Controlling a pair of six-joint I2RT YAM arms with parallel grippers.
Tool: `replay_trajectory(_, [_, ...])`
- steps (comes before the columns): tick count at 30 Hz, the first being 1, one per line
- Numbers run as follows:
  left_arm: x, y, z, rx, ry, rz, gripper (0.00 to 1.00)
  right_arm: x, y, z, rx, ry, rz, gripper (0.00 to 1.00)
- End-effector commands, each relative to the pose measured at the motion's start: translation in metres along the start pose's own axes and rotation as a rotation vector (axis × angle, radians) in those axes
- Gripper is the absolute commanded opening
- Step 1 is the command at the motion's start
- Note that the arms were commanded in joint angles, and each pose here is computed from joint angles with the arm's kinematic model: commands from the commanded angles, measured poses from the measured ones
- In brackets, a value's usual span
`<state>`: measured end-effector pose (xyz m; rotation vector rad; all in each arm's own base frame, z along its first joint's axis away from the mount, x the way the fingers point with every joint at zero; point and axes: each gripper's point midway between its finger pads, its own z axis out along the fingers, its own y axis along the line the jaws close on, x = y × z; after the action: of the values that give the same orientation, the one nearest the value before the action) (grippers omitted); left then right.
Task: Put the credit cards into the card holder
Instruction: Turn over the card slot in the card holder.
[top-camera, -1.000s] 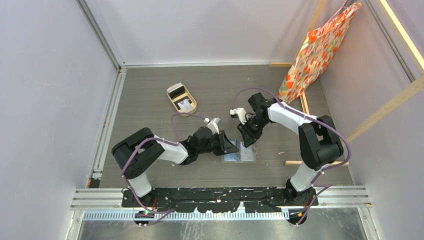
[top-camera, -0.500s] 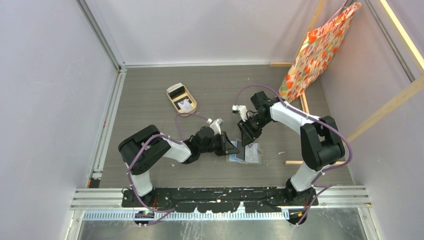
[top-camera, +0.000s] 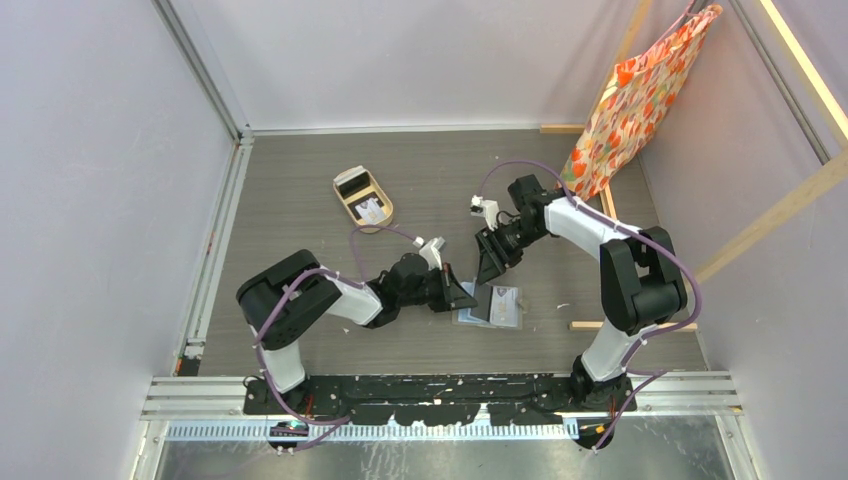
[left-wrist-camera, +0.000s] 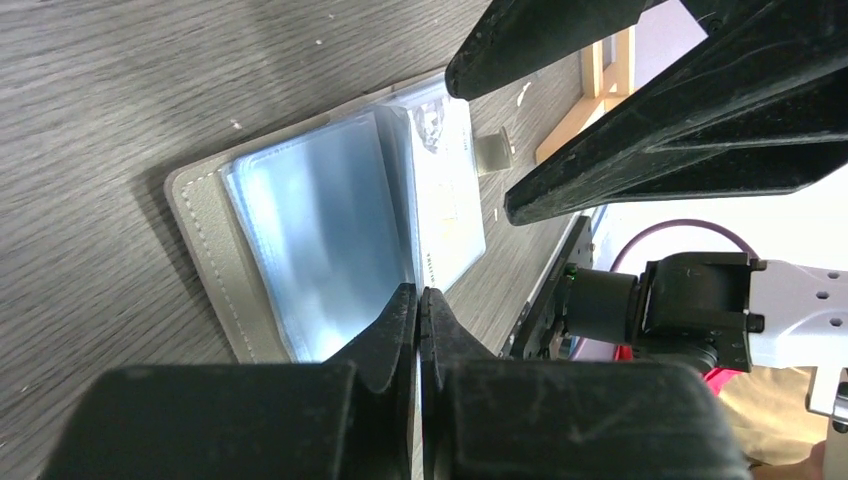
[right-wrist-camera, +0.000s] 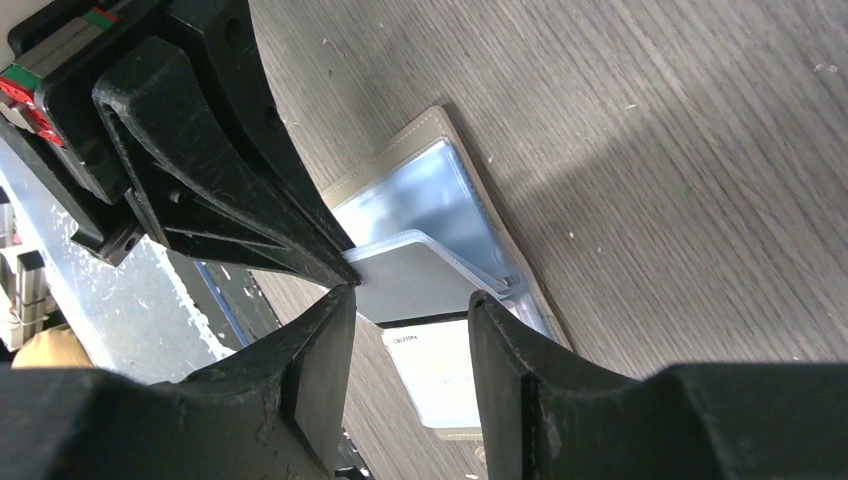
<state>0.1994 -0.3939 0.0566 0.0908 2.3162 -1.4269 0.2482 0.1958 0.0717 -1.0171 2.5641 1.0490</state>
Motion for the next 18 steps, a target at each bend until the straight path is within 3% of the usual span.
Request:
replay_trajectory(1, [-0.016,-0.004,-0.008,-0.01,-0.08,0.041,0.0,-0.013,-0.001,-0.001,0.002,-0.032,-0.006,0.5])
replay_trajectory(5, [-0.022,0.01,-0.024,-0.113,-0.136,0.048,0.0,-0.01,-0.001,-0.004,0.017,-0.028,-0.019,0.45])
replay_trajectory(12, [-0.029,0.0,-0.042,-0.175,-0.16,0.108,0.0,-0.004,0.003,0.013,-0.031,0.002,0.039,0.34])
replay_trajectory(18, [-0.028,0.0,-0.037,-0.177,-0.147,0.101,0.01,-0.006,0.0,0.031,-0.037,0.003,0.115,0.16])
